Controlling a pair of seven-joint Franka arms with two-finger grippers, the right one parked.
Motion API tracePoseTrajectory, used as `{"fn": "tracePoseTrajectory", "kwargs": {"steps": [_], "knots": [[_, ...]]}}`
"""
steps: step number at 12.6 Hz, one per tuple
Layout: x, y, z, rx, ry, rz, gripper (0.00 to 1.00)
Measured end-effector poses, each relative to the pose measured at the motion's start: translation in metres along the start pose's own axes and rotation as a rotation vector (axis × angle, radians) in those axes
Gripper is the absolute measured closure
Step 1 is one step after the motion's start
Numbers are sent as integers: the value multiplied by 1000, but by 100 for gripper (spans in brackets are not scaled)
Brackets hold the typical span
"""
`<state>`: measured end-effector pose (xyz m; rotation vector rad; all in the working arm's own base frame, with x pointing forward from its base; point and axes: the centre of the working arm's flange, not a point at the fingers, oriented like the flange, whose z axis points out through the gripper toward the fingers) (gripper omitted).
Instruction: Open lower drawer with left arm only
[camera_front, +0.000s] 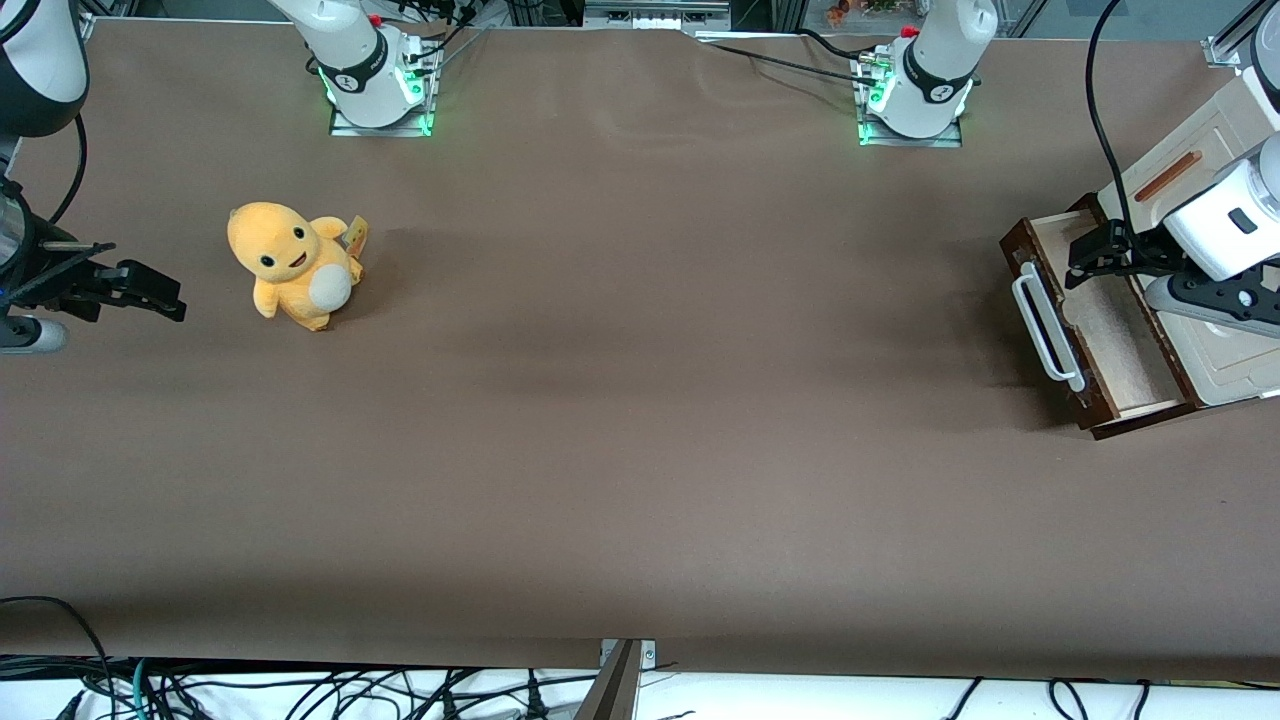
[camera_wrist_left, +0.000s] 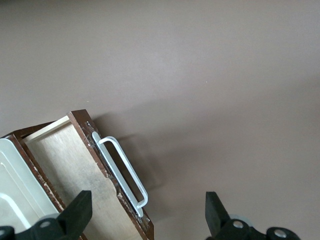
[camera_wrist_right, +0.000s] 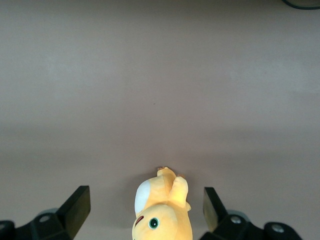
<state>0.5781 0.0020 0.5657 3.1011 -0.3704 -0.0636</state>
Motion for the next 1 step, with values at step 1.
{"fn": "tracePoseTrajectory", "kwargs": {"steps": [1], "knots": [[-1, 0, 0, -1, -5, 0, 0]]}}
